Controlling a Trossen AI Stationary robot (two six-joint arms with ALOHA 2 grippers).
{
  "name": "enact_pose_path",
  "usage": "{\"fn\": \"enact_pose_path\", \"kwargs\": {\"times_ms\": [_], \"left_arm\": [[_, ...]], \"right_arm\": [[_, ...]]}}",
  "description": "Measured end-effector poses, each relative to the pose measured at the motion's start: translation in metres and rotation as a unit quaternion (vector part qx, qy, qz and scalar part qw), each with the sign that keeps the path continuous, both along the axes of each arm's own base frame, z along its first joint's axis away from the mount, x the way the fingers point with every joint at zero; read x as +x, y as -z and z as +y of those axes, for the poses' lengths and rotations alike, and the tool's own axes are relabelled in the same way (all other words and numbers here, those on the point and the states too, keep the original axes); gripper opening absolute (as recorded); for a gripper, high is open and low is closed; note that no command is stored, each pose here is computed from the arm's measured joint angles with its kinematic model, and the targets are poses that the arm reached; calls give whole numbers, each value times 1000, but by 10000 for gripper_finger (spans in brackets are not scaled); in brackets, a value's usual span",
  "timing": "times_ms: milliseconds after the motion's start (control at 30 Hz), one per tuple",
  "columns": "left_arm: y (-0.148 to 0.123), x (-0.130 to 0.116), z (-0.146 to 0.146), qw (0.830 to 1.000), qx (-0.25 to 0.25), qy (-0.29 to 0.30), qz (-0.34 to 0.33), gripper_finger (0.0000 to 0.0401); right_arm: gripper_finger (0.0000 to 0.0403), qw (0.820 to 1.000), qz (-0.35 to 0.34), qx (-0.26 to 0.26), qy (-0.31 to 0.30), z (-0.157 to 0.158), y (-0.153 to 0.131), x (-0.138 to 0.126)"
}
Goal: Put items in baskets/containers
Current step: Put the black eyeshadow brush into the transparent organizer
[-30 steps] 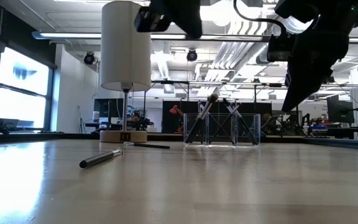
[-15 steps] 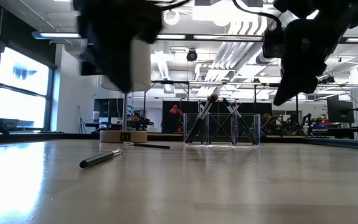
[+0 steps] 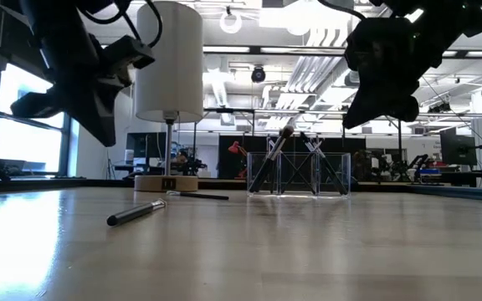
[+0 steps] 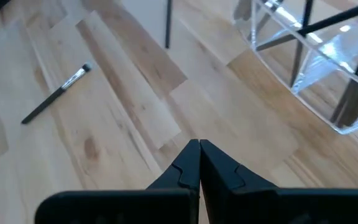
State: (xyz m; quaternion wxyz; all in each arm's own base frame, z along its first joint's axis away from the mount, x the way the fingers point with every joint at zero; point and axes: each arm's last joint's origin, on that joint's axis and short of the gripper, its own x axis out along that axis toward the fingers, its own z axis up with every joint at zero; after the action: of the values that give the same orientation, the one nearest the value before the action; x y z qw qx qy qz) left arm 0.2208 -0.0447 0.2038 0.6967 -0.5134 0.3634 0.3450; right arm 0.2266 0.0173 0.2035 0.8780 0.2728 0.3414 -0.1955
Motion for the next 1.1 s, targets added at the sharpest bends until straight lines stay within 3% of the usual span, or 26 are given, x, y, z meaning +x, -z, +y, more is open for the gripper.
{"fn": "enact_pose_path", "kwargs": {"times_ms": [200, 500, 633, 833, 933, 1100], "left_arm": [[1, 12, 1, 999, 6, 8, -37, 13], [7, 40, -4, 993, 25, 13, -117, 103], [-7, 57, -10, 987, 26, 30, -153, 114], [-25, 89, -18, 998, 31, 24, -57, 115], [-27, 98, -20, 1000, 6, -12, 23, 115], [-19, 116, -28, 993, -53, -50, 90, 115]], "right_arm": [[0, 1000, 7, -1, 9, -1, 1, -1], [0, 999, 36, -19, -15, -1, 4, -5], [0, 998, 42, -34, -32, -1, 4, -5], [0, 995, 59, -53, -56, -1, 6, -7], [0, 994, 65, -60, -63, -1, 6, -7], [0, 993, 71, -57, -81, 0, 7, -8]]}}
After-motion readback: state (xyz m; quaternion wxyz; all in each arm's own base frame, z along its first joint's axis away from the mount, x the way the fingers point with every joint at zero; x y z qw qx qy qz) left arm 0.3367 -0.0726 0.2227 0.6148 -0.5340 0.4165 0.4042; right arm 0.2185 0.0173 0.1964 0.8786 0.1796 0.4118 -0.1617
